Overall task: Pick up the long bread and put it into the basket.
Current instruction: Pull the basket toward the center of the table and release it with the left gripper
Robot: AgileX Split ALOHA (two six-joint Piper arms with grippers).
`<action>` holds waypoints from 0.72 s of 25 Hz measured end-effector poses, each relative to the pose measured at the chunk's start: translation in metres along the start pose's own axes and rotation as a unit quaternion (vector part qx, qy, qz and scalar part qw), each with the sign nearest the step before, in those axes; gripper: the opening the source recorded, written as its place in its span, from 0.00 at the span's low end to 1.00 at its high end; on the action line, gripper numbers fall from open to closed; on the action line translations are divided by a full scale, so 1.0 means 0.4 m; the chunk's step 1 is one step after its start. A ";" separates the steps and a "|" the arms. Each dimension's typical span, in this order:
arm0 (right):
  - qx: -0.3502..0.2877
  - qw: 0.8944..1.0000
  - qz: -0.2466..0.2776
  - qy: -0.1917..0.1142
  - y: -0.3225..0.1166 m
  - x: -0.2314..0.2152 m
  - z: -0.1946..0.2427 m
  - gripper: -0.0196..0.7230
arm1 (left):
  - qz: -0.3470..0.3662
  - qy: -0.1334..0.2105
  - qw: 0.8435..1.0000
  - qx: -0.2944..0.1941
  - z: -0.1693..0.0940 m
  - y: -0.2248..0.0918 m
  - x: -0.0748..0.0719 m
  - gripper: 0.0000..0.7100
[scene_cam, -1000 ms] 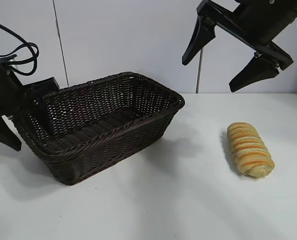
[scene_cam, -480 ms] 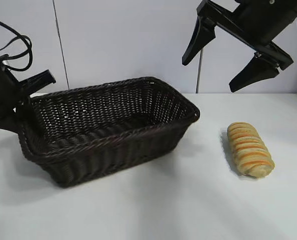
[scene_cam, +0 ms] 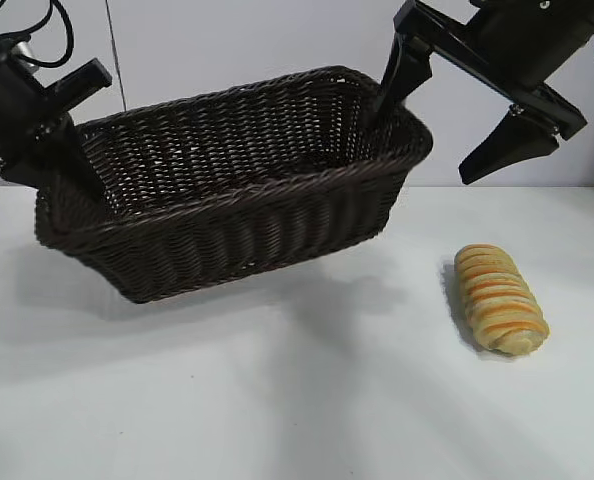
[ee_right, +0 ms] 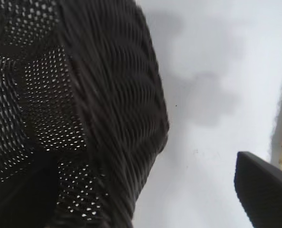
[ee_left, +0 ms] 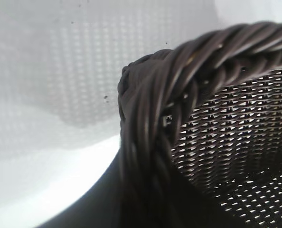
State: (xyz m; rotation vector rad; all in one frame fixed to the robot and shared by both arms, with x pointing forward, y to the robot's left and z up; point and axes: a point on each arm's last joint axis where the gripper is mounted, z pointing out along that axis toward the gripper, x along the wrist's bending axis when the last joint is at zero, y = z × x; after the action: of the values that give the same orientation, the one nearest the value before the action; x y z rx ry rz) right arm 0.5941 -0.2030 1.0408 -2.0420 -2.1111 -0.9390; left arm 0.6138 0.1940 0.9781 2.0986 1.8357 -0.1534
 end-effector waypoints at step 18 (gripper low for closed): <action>0.011 1.000 -0.001 0.002 -0.005 0.001 0.000 0.96 | -0.050 -0.023 0.998 0.037 0.126 0.011 -0.011 0.13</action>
State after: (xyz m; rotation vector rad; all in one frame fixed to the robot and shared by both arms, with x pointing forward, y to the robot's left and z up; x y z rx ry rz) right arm 0.5922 -0.2027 1.0402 -2.0275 -2.1125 -0.9152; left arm 0.6249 0.1728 0.9334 2.0347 1.9349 -0.2958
